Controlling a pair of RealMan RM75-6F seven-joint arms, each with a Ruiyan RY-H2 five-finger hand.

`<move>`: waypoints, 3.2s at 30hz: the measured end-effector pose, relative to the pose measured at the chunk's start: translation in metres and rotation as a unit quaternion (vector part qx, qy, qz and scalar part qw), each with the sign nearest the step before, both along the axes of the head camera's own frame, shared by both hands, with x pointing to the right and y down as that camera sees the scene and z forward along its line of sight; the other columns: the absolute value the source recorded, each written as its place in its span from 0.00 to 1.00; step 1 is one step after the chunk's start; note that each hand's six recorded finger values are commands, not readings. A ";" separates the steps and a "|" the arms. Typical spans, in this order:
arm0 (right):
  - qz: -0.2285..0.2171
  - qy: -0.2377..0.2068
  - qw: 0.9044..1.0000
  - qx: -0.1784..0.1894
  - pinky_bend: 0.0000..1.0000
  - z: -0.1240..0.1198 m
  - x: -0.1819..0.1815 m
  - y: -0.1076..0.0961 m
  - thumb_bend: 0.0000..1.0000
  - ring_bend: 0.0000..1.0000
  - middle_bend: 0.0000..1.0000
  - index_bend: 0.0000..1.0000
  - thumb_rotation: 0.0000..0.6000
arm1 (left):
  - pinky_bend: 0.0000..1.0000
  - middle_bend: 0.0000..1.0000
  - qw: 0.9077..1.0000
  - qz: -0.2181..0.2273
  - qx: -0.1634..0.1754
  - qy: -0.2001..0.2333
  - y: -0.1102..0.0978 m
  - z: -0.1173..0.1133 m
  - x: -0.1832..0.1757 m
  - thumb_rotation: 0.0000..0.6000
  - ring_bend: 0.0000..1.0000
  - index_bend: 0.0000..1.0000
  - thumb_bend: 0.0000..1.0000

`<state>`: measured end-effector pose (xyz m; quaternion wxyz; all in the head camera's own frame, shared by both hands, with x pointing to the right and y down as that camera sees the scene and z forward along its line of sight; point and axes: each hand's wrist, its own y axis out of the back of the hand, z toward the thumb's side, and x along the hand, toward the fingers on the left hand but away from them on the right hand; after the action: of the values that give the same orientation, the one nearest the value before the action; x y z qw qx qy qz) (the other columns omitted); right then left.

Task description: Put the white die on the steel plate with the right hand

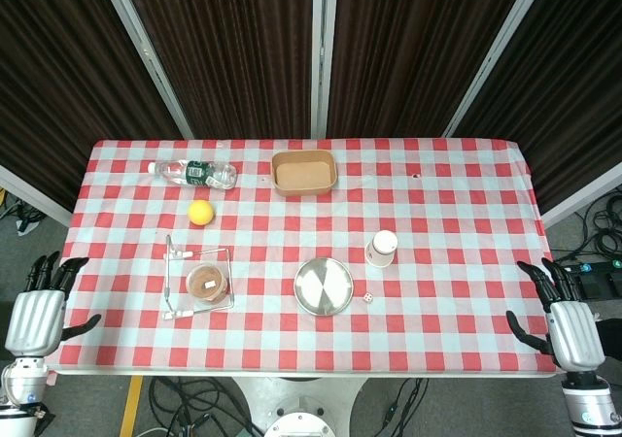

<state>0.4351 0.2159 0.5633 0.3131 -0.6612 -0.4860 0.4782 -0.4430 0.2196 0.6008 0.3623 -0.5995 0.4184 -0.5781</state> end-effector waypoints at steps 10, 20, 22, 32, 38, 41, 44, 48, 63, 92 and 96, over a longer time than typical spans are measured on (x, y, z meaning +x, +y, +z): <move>-0.010 -0.006 1.000 -0.005 0.05 0.002 -0.010 -0.003 0.27 0.00 0.18 0.13 1.00 | 0.02 0.16 1.000 0.002 -0.006 -0.002 -0.004 0.006 -0.004 1.00 0.02 0.16 0.07; -0.092 -0.005 0.995 -0.033 0.61 0.018 -0.050 -0.017 0.27 0.48 0.57 0.17 1.00 | 0.02 0.16 1.000 0.012 -0.004 0.001 -0.005 0.006 -0.003 1.00 0.02 0.16 0.08; -0.121 -0.001 0.992 -0.048 0.77 0.026 -0.064 -0.023 0.27 0.61 0.68 0.21 1.00 | 0.02 0.16 1.000 0.011 -0.002 0.001 -0.004 0.005 -0.004 1.00 0.02 0.16 0.08; -0.262 0.039 0.954 -0.139 1.00 0.088 -0.136 -0.051 0.24 0.90 0.97 0.43 1.00 | 0.02 0.16 1.000 0.001 -0.003 0.002 -0.001 0.004 -0.008 1.00 0.02 0.16 0.07; -0.320 0.070 0.931 -0.164 1.00 0.127 -0.175 -0.062 0.24 0.92 0.98 0.44 1.00 | 0.02 0.16 1.000 -0.001 -0.002 0.002 -0.001 0.003 -0.009 1.00 0.02 0.16 0.08; -0.329 0.080 0.924 -0.177 1.00 0.142 -0.185 -0.064 0.24 0.92 0.98 0.44 1.00 | 0.02 0.16 1.000 -0.004 -0.003 0.003 -0.001 0.004 -0.010 1.00 0.02 0.16 0.08; -0.337 0.090 0.919 -0.182 1.00 0.153 -0.191 -0.064 0.24 0.92 0.98 0.44 1.00 | 0.02 0.16 1.000 -0.008 -0.002 0.003 0.000 0.003 -0.012 1.00 0.02 0.16 0.07; -0.344 0.097 0.916 -0.182 1.00 0.161 -0.197 -0.063 0.24 0.92 0.98 0.44 1.00 | 0.02 0.16 1.000 -0.011 -0.001 0.001 -0.001 0.003 -0.014 1.00 0.02 0.16 0.08; -0.361 0.102 0.906 -0.194 1.00 0.180 -0.213 -0.062 0.25 0.92 0.98 0.45 1.00 | 0.02 0.16 1.000 -0.017 -0.008 0.013 0.001 0.004 -0.017 1.00 0.02 0.16 0.08; -0.386 0.067 0.901 -0.188 1.00 0.194 -0.299 -0.089 0.32 0.90 0.98 0.37 1.00 | 0.02 0.16 0.999 -0.027 -0.014 0.012 0.007 0.008 -0.022 1.00 0.02 0.16 0.07; -0.386 0.060 0.902 -0.182 1.00 0.187 -0.301 -0.087 0.26 0.90 0.98 0.06 1.00 | 0.02 0.16 0.999 -0.028 -0.011 0.012 0.007 0.008 -0.023 1.00 0.02 0.16 0.07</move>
<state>0.1345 0.1287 0.7500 0.3763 -0.8123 -0.0778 0.4388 -0.4657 0.2261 0.6084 0.3344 -0.5986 0.4329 -0.5852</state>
